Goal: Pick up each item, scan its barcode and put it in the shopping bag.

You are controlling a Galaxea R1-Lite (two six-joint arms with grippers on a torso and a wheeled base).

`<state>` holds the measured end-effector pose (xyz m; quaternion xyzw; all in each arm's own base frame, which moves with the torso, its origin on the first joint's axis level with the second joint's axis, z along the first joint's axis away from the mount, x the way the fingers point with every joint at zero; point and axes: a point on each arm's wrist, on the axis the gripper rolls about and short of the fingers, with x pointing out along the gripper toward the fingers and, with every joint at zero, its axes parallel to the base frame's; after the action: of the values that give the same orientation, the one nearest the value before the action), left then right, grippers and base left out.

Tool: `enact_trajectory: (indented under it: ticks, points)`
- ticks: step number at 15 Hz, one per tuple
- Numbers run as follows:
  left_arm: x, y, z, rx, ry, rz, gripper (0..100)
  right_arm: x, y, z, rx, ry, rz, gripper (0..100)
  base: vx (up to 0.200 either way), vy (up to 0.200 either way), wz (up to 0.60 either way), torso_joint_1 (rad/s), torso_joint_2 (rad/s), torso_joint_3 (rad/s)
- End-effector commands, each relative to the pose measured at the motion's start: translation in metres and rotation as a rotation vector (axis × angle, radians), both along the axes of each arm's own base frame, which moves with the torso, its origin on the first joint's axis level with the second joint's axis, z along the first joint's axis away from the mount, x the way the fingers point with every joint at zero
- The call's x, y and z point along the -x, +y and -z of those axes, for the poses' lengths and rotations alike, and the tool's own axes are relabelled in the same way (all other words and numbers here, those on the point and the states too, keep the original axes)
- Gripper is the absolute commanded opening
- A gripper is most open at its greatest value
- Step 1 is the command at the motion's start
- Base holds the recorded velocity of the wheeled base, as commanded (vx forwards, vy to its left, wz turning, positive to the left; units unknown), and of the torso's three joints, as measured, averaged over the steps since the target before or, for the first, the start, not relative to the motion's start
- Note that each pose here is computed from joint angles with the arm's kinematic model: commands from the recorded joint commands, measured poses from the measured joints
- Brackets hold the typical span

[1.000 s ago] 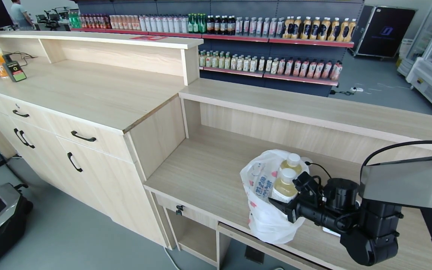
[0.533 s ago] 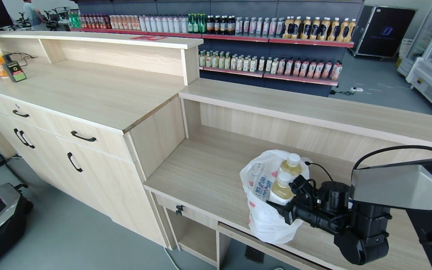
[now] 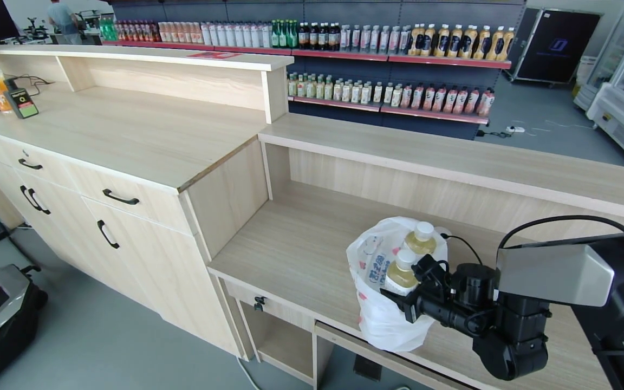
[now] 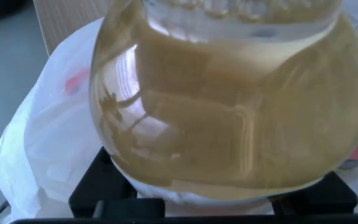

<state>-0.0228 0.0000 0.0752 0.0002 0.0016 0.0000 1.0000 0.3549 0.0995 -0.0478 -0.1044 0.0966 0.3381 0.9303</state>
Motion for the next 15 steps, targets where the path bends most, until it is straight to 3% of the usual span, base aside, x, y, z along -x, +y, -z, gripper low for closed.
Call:
enact_trajectory:
  ticks: [1,2,6,10,15]
  points:
    - [0.0,0.0,0.0,0.0,0.0,0.0,100,0.002,-0.001,0.005,0.007,0.023,-0.001,0,0.0,0.0,0.0,0.0,0.0,0.0]
    - [0.0,0.0,0.0,-0.001,0.0,0.0,100,0.003,-0.001,0.006,0.008,0.026,-0.001,100,0.0,0.0,0.0,0.0,0.0,0.0]
    - [0.0,0.0,0.0,0.0,0.0,0.0,100,0.005,-0.002,-0.01,0.0,-0.003,0.003,100,0.0,0.0,0.0,0.0,0.0,0.0]
    - [0.0,0.0,0.0,-0.001,0.0,0.0,100,0.015,-0.007,-0.078,-0.07,-0.115,0.019,100,0.0,0.0,0.0,0.0,0.0,0.0]
    - [0.0,0.0,0.0,0.0,0.0,0.0,100,0.058,-0.052,-0.124,-0.008,-0.113,0.131,100,0.0,0.0,0.0,0.0,0.0,0.0]
